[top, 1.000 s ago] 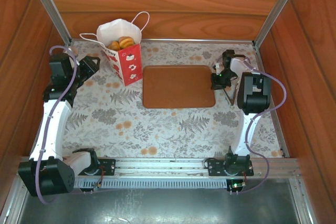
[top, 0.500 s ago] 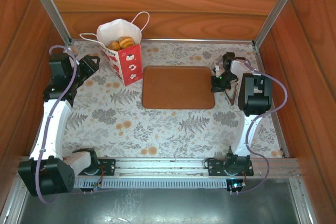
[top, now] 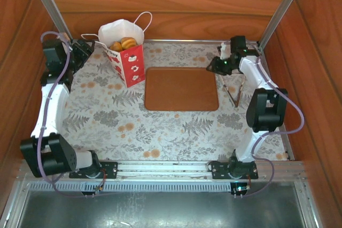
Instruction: Take the fake bread out of the paper bag
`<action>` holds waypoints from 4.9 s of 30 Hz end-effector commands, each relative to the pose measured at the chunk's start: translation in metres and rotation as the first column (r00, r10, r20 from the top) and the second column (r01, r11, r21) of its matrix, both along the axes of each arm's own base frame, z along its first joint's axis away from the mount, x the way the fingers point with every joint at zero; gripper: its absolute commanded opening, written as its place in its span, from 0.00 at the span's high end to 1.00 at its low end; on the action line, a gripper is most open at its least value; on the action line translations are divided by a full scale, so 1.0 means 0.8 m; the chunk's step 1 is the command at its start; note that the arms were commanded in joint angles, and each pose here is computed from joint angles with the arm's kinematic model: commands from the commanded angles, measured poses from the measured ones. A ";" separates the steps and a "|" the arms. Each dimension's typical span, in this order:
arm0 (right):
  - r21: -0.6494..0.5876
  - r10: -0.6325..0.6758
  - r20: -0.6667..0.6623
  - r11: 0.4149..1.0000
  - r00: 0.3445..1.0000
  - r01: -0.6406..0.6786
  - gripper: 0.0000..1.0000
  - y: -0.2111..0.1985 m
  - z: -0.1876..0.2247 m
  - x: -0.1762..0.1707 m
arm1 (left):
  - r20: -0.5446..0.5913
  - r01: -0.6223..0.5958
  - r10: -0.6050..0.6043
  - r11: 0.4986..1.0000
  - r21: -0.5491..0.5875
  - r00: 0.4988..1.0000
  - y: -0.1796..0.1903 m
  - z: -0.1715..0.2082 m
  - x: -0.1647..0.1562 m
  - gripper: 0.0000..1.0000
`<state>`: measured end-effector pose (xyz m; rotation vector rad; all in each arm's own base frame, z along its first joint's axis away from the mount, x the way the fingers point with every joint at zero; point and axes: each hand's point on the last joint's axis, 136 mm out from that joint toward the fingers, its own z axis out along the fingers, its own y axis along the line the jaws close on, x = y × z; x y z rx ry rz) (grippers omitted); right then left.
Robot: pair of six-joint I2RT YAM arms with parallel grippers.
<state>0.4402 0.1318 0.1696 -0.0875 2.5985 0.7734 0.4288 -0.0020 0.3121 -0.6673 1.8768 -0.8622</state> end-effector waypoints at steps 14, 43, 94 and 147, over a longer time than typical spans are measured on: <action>0.512 0.065 0.234 0.840 0.970 -0.179 0.45 0.255 0.146 0.083 | 0.038 0.128 -0.123 0.967 -0.219 0.992 -0.020 0.031 0.068 0.39; 0.658 -0.004 0.414 0.692 0.910 -0.296 0.66 0.364 0.225 0.146 | 0.090 0.222 -0.204 0.928 -0.300 0.975 -0.041 0.051 0.077 0.70; 0.444 0.357 0.367 0.745 0.859 -0.499 0.64 0.419 0.237 -0.152 | 0.098 0.258 -0.242 0.942 -0.213 0.965 -0.009 0.041 -0.106 0.79; 0.517 0.313 0.306 0.738 0.899 -0.433 0.68 0.402 0.245 -0.116 | 0.130 0.273 -0.250 0.937 -0.216 0.960 0.008 0.081 -0.061 0.78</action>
